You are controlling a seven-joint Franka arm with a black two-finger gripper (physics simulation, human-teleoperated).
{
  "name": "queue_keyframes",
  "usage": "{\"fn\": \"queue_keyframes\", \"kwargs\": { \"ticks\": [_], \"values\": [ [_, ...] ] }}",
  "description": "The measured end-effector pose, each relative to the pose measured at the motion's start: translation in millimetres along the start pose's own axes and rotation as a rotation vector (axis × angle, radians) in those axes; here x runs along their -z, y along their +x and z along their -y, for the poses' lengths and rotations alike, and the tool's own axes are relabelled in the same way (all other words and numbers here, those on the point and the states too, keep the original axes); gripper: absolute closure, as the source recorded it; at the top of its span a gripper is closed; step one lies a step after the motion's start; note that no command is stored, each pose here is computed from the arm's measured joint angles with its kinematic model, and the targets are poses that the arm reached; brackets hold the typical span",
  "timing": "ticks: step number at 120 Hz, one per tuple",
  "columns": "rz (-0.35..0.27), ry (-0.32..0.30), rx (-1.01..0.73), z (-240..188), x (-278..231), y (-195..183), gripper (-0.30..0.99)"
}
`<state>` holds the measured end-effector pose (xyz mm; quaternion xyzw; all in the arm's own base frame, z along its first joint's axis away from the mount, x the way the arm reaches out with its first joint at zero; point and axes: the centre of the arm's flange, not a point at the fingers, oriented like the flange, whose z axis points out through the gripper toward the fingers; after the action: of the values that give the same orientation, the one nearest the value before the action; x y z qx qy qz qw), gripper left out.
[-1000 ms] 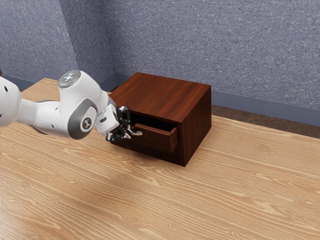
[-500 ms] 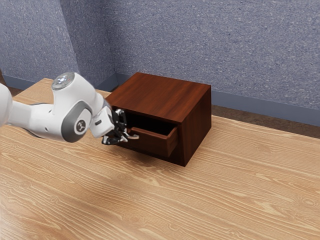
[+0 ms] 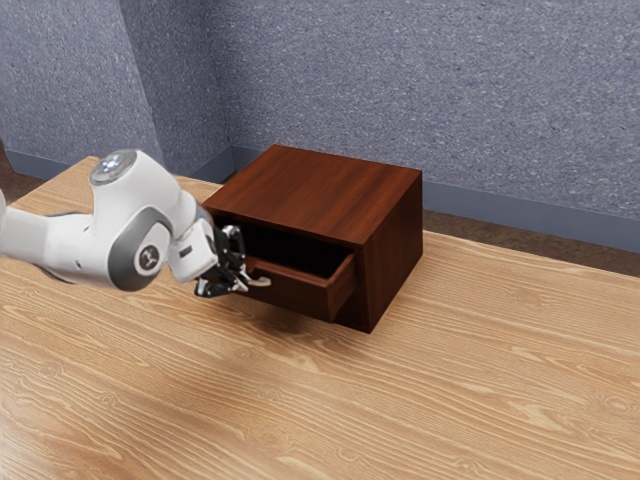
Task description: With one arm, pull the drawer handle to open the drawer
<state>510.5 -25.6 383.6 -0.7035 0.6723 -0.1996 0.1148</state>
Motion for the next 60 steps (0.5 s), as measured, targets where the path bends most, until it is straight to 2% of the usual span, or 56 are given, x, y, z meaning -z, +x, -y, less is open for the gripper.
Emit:
{"fn": "queue_keyframes", "kwargs": {
  "ticks": [60],
  "values": [
    [-0.023,-0.030,0.018,-25,12,-6,0.71]
  ]
}}
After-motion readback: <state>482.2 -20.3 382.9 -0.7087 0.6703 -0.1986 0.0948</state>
